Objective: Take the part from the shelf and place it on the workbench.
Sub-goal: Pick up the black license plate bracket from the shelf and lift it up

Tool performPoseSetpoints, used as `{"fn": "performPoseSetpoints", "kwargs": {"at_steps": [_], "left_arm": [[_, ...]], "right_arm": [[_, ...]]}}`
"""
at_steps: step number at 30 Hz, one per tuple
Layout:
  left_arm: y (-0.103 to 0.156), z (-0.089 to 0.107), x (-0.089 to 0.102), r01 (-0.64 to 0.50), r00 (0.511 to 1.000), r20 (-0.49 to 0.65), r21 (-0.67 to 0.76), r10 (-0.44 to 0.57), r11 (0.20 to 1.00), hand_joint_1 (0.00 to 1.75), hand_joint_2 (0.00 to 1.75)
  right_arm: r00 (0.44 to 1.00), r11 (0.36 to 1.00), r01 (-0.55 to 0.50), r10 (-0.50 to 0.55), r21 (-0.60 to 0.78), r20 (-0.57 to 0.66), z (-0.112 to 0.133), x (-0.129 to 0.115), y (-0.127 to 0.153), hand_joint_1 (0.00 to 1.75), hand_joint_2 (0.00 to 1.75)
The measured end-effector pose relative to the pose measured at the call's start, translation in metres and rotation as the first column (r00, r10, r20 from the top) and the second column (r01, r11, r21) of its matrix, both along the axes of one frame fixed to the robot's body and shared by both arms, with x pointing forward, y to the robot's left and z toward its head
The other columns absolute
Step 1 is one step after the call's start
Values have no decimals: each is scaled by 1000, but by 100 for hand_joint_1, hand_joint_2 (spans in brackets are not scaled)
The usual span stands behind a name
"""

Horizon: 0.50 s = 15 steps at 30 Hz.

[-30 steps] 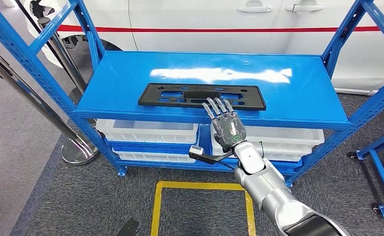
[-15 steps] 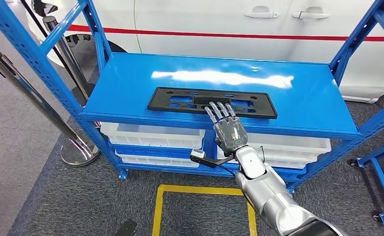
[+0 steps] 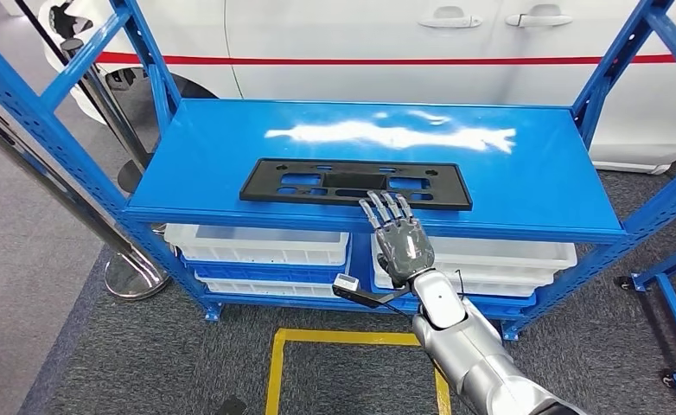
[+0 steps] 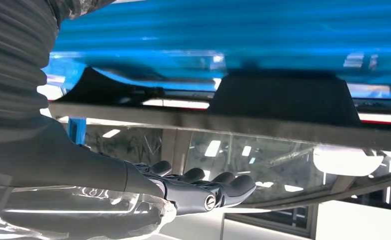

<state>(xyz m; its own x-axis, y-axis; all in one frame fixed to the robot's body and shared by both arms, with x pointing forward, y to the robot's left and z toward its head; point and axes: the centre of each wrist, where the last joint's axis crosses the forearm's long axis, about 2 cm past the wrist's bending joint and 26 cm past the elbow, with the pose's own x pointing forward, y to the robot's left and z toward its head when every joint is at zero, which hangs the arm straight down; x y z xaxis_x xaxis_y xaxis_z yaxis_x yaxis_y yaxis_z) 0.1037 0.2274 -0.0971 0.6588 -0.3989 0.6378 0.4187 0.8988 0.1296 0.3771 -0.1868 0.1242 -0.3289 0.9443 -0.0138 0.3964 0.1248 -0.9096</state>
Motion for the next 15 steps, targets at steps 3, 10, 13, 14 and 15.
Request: {"fn": "performPoseSetpoints", "kwargs": {"at_steps": [3,10,13,14,15], "left_arm": [[0,0,0,-2,1000,1,8,2,1000,0,0],[-2,0,-3,-6,1000,-6,8,6,1000,0,0],[-2,-1,-4,-6,1000,-8,7,6,1000,0,0],[-2,-1,-5,-5,1000,-10,7,6,1000,0,0],[-3,-1,-5,-5,1000,-11,7,5,1000,0,0]], "right_arm": [[1000,1000,0,0,7,3,0,-1,0,0,175],[1000,999,20,-21,46,22,4,-4,-3,0,175],[999,998,31,-32,56,12,-1,-8,-6,0,175],[999,997,36,-37,62,16,-1,-8,-7,0,175],[999,997,40,-42,69,22,1,-8,-8,0,175]]}}
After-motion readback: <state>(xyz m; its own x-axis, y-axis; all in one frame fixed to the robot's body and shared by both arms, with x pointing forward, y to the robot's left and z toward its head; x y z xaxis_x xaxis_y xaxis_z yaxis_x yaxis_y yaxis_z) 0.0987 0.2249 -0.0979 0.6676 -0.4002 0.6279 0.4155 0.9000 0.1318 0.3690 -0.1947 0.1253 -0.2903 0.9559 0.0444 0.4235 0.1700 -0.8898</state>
